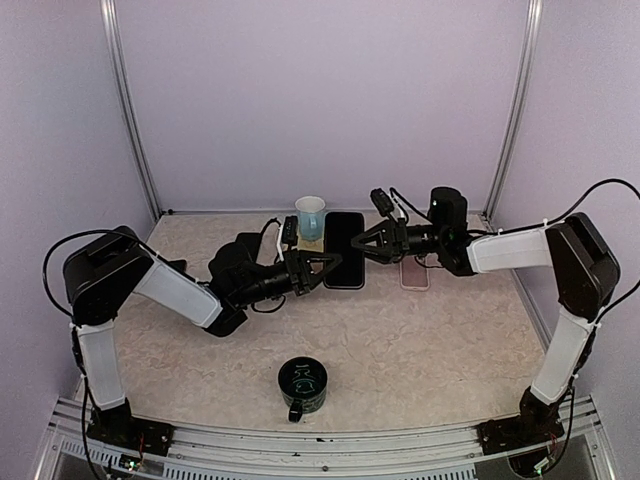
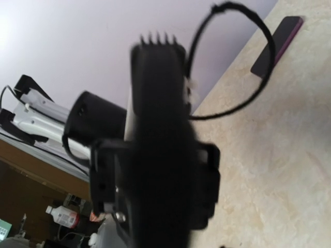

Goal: Put the phone into the phone case
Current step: Pass from the left arm to the right

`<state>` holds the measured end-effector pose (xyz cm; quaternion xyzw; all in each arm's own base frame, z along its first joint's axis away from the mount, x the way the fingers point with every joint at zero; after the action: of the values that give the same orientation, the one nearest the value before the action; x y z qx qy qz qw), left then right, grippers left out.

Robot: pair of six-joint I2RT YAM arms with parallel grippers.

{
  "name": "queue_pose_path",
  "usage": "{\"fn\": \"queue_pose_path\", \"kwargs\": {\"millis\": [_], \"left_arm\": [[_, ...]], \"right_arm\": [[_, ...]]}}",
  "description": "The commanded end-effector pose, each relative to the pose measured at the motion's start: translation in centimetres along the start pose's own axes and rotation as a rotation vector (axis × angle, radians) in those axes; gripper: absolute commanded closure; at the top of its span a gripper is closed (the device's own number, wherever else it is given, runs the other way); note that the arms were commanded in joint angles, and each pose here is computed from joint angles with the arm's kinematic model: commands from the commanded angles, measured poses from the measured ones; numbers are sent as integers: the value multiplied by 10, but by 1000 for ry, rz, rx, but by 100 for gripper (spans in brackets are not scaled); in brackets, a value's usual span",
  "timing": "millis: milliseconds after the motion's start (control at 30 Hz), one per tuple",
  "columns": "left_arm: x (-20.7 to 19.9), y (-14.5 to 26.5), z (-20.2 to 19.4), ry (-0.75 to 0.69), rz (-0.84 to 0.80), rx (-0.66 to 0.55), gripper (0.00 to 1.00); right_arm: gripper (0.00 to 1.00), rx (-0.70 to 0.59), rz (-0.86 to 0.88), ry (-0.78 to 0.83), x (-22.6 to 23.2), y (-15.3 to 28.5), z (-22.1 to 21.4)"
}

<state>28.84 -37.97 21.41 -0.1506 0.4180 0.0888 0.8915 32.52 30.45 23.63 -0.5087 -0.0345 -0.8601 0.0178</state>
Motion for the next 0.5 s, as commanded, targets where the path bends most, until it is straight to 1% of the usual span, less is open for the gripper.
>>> {"fn": "queue_pose_path", "kwargs": {"millis": [0,100,167,267,467], "left_arm": [[-21,-6,16,-47,-80,-82,100],[-18,-5,17,-53,-58,-101,100],[-18,-2,18,-66,-39,-121,100],[-20,0,23,-87,-25,-140,100],[-22,-3,24,-96,-30,-138,100]], "right_arm": [[63,-33,19,54,14,-3,8],[74,-27,22,45,13,-5,7],[74,-21,22,32,11,-5,6],[72,-19,19,25,9,-6,4],[74,-3,23,15,7,-10,2]]}}
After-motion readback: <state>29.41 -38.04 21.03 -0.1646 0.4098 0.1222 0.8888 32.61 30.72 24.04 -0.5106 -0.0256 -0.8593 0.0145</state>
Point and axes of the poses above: each gripper's point midway between its finger pads, its own y axis back along the fingers, its own x axis along the line the jaws close on, z = x × y, the point moved 4 cm from there along y, back along the fingers, and after that the axes turned 7 degrees about -y, right-handed, at the moved point
